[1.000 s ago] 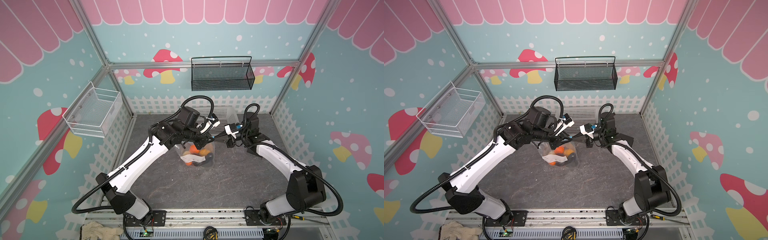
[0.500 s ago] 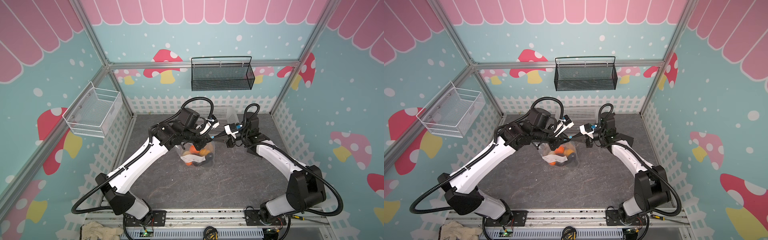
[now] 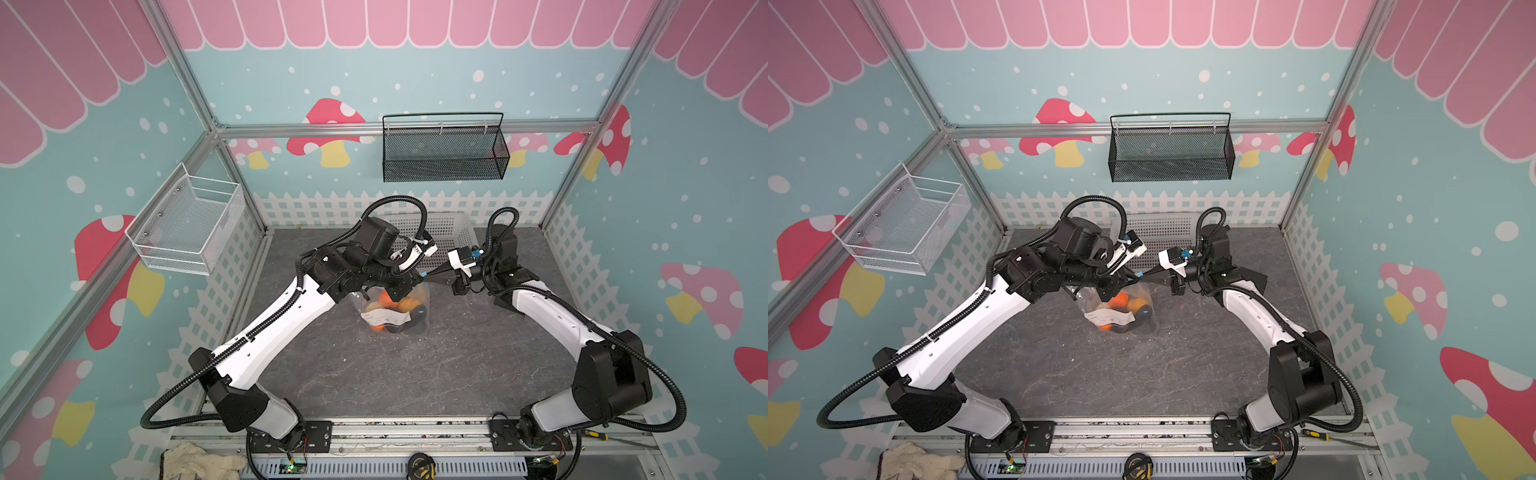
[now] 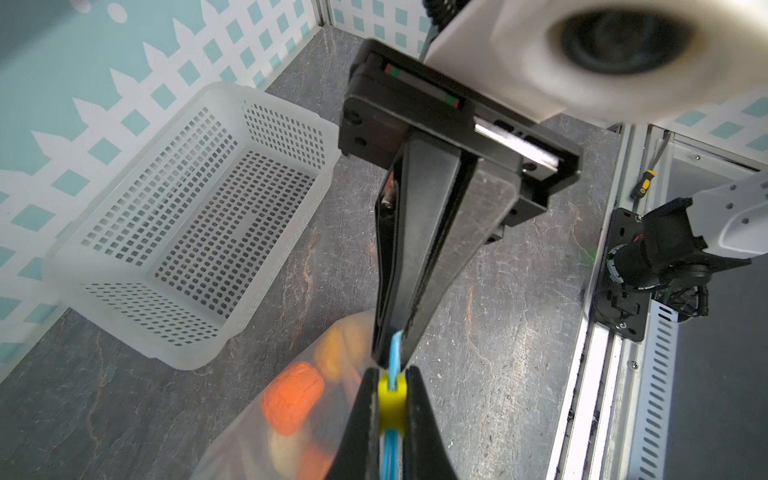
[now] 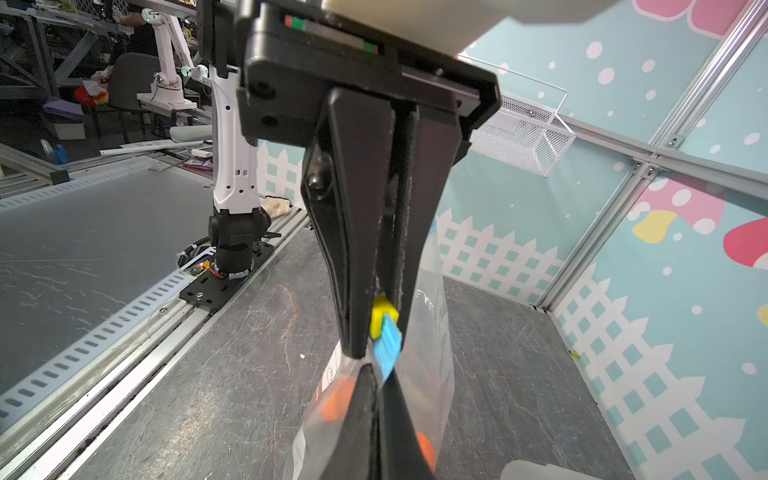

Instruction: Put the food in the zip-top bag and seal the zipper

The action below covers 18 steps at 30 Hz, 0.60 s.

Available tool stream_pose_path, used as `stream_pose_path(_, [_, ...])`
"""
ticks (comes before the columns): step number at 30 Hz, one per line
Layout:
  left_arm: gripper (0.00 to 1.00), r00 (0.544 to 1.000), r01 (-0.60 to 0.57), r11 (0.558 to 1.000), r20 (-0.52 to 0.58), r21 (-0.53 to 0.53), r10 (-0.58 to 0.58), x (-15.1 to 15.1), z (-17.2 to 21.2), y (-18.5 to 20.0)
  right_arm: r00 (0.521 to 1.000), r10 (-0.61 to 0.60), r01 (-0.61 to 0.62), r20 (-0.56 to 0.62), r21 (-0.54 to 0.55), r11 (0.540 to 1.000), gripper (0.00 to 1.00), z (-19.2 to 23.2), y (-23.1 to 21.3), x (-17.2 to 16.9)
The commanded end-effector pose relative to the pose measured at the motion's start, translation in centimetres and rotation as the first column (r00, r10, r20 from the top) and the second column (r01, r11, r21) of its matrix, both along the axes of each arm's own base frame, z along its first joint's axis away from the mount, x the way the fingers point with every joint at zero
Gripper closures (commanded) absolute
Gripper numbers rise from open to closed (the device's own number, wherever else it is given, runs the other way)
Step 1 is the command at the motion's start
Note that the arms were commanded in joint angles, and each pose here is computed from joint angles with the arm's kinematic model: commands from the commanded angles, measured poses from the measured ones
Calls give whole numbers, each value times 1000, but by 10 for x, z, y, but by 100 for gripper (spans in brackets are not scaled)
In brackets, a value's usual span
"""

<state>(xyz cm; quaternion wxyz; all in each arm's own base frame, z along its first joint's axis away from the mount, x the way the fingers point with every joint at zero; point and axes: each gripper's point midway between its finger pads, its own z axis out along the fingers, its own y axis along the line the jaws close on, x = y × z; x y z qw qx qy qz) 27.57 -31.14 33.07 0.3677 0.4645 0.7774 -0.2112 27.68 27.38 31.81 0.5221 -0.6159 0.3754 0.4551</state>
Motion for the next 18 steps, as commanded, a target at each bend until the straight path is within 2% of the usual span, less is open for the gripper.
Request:
stream_pose_path(1, [99, 999, -2, 1000, 43, 14, 2, -5, 8, 10, 999, 10, -11, 45, 12, 1000, 100, 8, 0, -4])
stream_pose_path(18, [100, 996, -47, 997, 75, 55, 43, -4, 3, 24, 999, -17, 17, 45, 4, 1000, 100, 6, -1, 0])
